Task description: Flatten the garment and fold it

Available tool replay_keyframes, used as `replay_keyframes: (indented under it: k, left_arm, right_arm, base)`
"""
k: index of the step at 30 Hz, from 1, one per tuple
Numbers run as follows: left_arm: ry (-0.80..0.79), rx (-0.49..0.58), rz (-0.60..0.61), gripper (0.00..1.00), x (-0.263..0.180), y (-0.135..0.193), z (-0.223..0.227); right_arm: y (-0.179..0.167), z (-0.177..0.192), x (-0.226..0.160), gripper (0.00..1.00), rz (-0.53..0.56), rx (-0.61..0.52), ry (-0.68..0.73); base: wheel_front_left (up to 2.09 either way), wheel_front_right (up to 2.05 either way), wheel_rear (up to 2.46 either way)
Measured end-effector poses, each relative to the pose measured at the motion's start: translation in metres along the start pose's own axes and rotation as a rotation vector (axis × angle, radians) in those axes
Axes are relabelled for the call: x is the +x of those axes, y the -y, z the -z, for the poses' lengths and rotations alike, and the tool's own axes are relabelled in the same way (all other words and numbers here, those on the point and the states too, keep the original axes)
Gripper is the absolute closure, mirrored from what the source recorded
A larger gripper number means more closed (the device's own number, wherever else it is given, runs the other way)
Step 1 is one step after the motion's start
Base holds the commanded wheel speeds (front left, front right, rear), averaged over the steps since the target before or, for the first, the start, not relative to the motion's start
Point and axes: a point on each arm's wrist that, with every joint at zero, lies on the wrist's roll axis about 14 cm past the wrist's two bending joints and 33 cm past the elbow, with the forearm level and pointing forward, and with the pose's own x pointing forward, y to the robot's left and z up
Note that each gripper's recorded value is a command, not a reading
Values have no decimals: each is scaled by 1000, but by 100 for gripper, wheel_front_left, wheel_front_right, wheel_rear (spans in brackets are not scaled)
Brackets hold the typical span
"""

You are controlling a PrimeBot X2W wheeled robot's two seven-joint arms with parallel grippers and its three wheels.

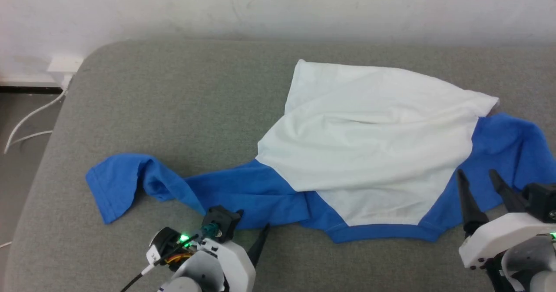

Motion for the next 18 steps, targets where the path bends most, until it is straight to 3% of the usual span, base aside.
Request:
replay_keyframes:
  k: [4,11,12,13,14,18]
  left_arm:
    - [-160,78,22,0,3,-4,29]
    - [-282,146,40,0,16,-14,37]
    - [-304,145,41,14,17,-15,39]
    - [-325,139,41,62,18,-16,41]
    - [-340,136,40,100,19,-17,42]
    - [-352,74,-27,100,20,-35,39]
  right_arm:
    - [-4,4,-1,0,-13,23,-9]
    - [0,10,-1,0,-4,43,-17]
    - [1,11,-1,0,0,45,-18]
    - [3,12,-1,0,5,48,-21]
    - [4,13,-2,0,9,51,-22]
    - [8,15,-4,0,21,63,-24]
  base:
    - [0,0,0]
    - [0,0,0]
    - [0,0,0]
    - [0,0,0]
    - [0,0,0]
    - [0,0,0]
